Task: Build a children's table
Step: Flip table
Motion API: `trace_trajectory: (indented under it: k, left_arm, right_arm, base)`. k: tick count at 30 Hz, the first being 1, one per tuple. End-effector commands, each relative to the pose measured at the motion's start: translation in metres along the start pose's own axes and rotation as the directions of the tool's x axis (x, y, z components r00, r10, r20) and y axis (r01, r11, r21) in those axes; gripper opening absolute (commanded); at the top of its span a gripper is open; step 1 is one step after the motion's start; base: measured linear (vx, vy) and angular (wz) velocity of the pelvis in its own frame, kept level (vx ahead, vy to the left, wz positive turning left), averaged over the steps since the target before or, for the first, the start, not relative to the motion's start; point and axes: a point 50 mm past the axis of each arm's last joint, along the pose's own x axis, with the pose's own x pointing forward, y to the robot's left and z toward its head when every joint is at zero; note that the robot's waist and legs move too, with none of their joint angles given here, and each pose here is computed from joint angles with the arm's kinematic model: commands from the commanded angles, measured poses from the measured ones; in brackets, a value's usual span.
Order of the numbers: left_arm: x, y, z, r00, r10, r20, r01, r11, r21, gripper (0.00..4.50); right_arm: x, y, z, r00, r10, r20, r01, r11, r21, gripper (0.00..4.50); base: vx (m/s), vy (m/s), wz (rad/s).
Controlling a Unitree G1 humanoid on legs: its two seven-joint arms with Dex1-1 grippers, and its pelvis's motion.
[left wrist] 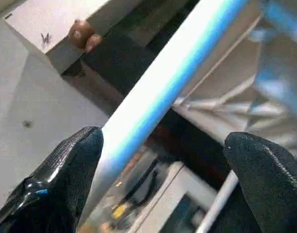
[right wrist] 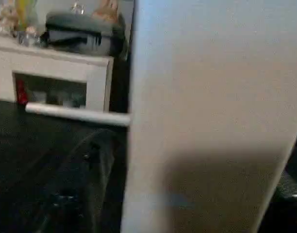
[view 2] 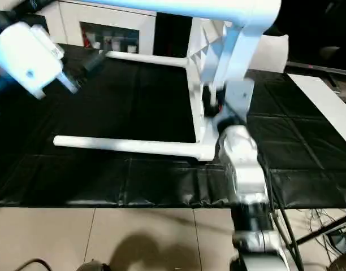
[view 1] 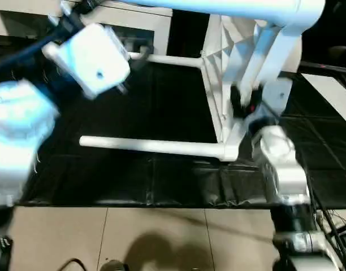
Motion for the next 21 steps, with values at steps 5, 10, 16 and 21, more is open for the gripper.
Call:
trace_trajectory:
  k: [5, 10, 16, 21]
  left_arm:
    - [0.013, 0.011, -0.011, 0.999, -0.005, -0.036, 0.010, 0.990, 0.142, 4.50]
    - [0.023, 0.022, -0.017, 0.999, 0.022, -0.040, -0.014, 0.980, 0.200, 4.50]
    - [0.036, 0.027, -0.018, 1.000, 0.020, -0.009, -0.018, 0.980, 0.197, 3.99]
    - [0.042, 0.026, -0.018, 1.000, 0.002, -0.003, -0.001, 0.980, 0.198, 3.60]
  right_arm:
    - [-0.008, 0.000, 0.000, 1.000, -0.005, -0.002, 0.005, 1.000, -0.005, 4.10]
    - [-0.012, 0.001, 0.005, 1.000, -0.003, 0.020, 0.003, 1.000, -0.003, 4.10]
    - [-0.029, -0.001, 0.005, 0.999, 0.009, 0.046, -0.009, 1.000, 0.004, 4.19]
    - [-0.044, -0.004, 0.001, 0.999, 0.007, 0.046, -0.007, 1.000, 0.010, 4.19]
  base:
    - [0.000, 0.000, 0.00]
    - [0.000, 0.000, 0.00]
    - [0.000, 0.000, 0.00]
    - [0.000, 0.000, 0.00]
